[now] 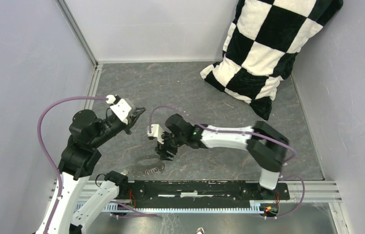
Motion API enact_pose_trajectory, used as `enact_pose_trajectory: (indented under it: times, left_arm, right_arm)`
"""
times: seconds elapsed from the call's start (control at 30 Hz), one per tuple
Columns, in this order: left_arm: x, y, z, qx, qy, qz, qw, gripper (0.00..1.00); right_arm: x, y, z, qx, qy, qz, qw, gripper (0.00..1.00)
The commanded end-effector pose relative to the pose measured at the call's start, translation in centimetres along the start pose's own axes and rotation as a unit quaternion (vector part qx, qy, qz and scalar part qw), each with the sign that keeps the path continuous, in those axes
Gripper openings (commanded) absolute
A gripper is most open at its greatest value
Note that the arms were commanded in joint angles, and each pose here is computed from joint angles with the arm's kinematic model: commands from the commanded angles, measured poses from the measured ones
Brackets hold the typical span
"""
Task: Put the keys on the keyring
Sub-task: Move the keyring to the center of the board.
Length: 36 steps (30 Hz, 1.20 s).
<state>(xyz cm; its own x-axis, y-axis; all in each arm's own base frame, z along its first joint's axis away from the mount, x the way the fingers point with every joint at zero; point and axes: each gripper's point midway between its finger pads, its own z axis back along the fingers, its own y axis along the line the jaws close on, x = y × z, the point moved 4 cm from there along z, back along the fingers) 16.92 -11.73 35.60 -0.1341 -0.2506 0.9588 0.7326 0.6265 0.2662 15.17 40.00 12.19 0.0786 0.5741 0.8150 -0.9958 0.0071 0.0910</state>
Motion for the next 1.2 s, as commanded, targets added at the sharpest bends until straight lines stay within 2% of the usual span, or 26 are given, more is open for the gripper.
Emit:
enact_pose_trajectory:
  times: [0.0,0.1,0.27,0.47,0.83,0.97,1.07,1.17]
  left_arm:
    - [0.8,3.6,0.3,0.127,0.0,0.02,0.992,0.11]
    - [0.7,4.6,0.6,0.165,0.004,0.023,0.986,0.13]
    - [0.7,5.4,0.8,0.192,0.017,0.022,0.981,0.24]
    - [0.4,5.8,0.6,0.198,0.035,0.027,0.979,0.27]
    - [1.5,6.4,0.9,0.212,0.027,0.013,0.977,0.31]
    - [1.4,6.5,1.0,0.212,0.03,0.004,0.977,0.33]
    - [1.0,6.5,0.8,0.21,0.039,0.005,0.977,0.34]
    - [0.4,6.3,0.5,0.204,0.049,0.011,0.978,0.37]
  right_arm:
    - [3.1,-1.3,-4.7,0.045,-0.055,0.025,0.997,0.68]
    - [2.2,-1.9,-6.9,0.043,-0.048,0.032,0.997,0.67]
    - [1.9,-2.2,-8.8,0.028,-0.039,0.051,0.998,0.63]
    - [-0.4,-2.9,-10.9,-0.044,0.051,0.087,0.994,0.5]
    - [-5.5,-6.5,-8.3,-0.162,0.154,0.111,0.968,0.49]
    - [-6.8,-9.6,-5.3,-0.214,0.15,0.06,0.963,0.43]
    - [-8.6,-11.6,-2.6,-0.247,0.148,0.023,0.957,0.4]
    - [-8.6,-12.5,-0.5,-0.267,0.132,0.008,0.955,0.39]
